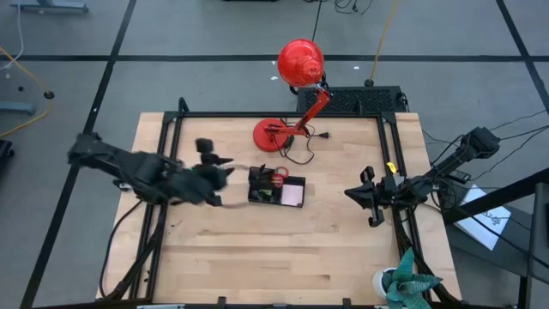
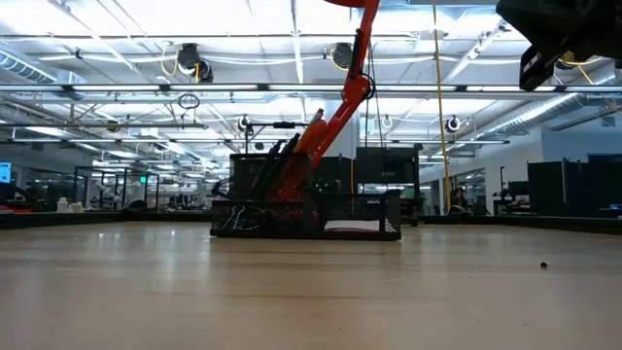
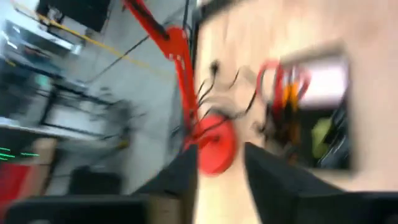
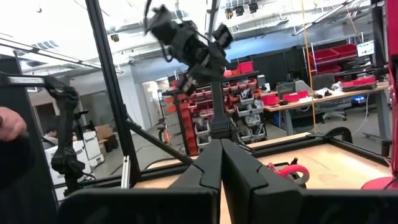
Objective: Pick and place office supplies into organizer
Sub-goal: Adjust the black mesh desk organizer on the table
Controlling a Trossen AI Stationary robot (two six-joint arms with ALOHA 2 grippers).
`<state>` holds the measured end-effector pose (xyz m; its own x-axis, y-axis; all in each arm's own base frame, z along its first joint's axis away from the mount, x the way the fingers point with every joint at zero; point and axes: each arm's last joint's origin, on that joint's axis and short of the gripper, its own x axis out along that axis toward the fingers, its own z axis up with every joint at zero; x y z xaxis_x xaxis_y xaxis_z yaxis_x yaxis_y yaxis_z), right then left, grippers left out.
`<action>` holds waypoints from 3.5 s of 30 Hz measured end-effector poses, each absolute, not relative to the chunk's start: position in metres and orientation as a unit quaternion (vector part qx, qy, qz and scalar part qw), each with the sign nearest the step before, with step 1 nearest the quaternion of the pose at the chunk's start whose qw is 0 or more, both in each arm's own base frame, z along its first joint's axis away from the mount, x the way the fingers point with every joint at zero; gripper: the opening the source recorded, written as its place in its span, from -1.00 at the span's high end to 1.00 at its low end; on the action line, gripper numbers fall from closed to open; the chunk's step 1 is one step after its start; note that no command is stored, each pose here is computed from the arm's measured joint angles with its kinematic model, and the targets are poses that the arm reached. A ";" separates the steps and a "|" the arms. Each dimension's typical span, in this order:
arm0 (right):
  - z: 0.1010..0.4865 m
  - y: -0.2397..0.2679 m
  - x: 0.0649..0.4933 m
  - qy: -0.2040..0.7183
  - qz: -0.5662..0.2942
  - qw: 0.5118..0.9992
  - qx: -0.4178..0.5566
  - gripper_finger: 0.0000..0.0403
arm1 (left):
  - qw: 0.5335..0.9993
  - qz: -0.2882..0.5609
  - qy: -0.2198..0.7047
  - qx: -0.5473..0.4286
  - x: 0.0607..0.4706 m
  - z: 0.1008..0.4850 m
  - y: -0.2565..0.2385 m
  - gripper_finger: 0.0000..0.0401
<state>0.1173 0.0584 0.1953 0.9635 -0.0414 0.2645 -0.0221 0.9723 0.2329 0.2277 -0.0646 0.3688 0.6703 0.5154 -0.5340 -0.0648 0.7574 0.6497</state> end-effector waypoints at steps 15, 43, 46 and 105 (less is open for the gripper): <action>0.197 0.058 0.117 -0.142 -0.008 0.984 0.105 1.00 | 0.964 0.182 0.158 0.115 0.200 0.250 -0.005 0.97; 0.196 0.058 0.117 -0.137 -0.005 0.984 0.113 1.00 | 0.973 0.109 0.202 0.041 0.248 0.151 0.047 0.97; 0.195 0.058 0.117 -0.136 -0.004 0.984 0.112 1.00 | 0.974 0.094 0.204 0.037 0.249 0.150 0.043 0.99; 0.191 0.059 0.118 -0.117 -0.006 0.987 0.113 1.00 | 0.968 -0.016 0.240 0.070 0.244 0.104 -0.094 0.98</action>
